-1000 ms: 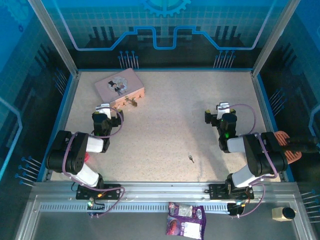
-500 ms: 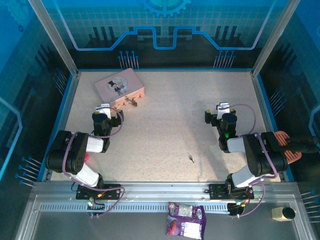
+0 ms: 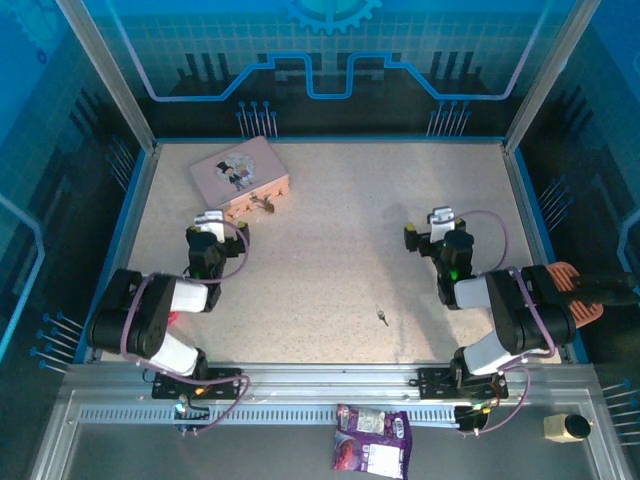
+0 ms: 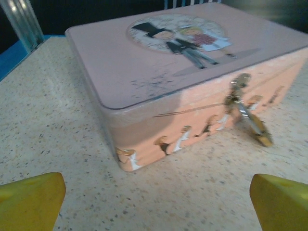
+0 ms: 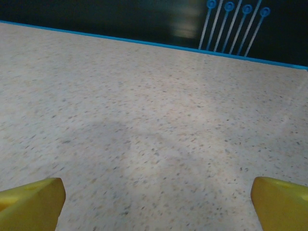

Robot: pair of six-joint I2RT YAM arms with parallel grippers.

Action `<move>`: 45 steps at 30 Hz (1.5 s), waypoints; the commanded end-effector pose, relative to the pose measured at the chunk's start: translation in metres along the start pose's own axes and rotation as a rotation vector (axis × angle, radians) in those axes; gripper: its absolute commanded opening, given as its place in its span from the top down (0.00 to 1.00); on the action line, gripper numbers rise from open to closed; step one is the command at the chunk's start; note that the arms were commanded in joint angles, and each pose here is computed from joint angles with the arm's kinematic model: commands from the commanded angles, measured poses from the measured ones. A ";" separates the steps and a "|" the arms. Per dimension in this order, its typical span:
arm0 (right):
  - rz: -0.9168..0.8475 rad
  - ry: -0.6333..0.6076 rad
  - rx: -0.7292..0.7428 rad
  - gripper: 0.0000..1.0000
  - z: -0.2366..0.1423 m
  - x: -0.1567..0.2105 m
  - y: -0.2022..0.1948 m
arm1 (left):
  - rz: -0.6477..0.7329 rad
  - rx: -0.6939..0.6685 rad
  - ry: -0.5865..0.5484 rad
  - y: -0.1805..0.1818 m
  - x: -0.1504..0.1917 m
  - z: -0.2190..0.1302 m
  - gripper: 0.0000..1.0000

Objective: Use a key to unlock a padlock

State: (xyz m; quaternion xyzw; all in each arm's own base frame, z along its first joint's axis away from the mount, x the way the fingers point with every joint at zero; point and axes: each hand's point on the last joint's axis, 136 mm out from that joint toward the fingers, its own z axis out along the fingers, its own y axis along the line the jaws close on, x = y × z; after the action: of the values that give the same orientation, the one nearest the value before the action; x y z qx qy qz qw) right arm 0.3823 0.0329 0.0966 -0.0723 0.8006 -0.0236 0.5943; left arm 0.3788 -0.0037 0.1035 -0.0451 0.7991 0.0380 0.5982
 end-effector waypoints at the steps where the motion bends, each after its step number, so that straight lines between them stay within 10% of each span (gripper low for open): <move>1: -0.085 -0.141 -0.108 0.00 -0.023 -0.024 0.025 | 0.064 -0.030 -0.121 -0.006 -0.038 -0.019 0.01; 7: -0.068 -0.080 -0.109 0.00 -0.034 -0.055 0.024 | 0.002 -0.028 -0.214 -0.013 -0.077 -0.047 0.01; 17: 0.353 0.205 -0.050 0.00 -0.083 -0.104 0.002 | -0.435 -0.039 0.096 -0.008 -0.083 -0.086 0.01; 23: 0.436 0.250 -0.295 0.00 -0.114 -0.112 0.038 | -0.624 -0.060 0.179 0.003 -0.063 -0.122 0.01; 29: 0.343 0.447 -0.355 0.00 -0.145 -0.086 0.075 | -0.536 0.373 0.156 -0.059 -0.070 -0.143 0.01; 34: 0.244 0.599 -0.364 0.00 -0.172 -0.047 0.111 | -0.346 0.457 0.341 -0.105 -0.024 -0.145 0.01; 45: 0.109 0.956 -0.274 0.12 -0.198 0.059 0.155 | -0.071 0.695 0.328 -0.171 0.008 -0.167 0.01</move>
State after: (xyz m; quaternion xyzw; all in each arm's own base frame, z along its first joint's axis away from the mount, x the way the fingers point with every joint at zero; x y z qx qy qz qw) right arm 0.1722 0.1821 0.0988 -0.1223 0.9685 0.1258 0.1766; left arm 0.2378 -0.1865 0.1416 0.0923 0.8629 -0.2605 0.4232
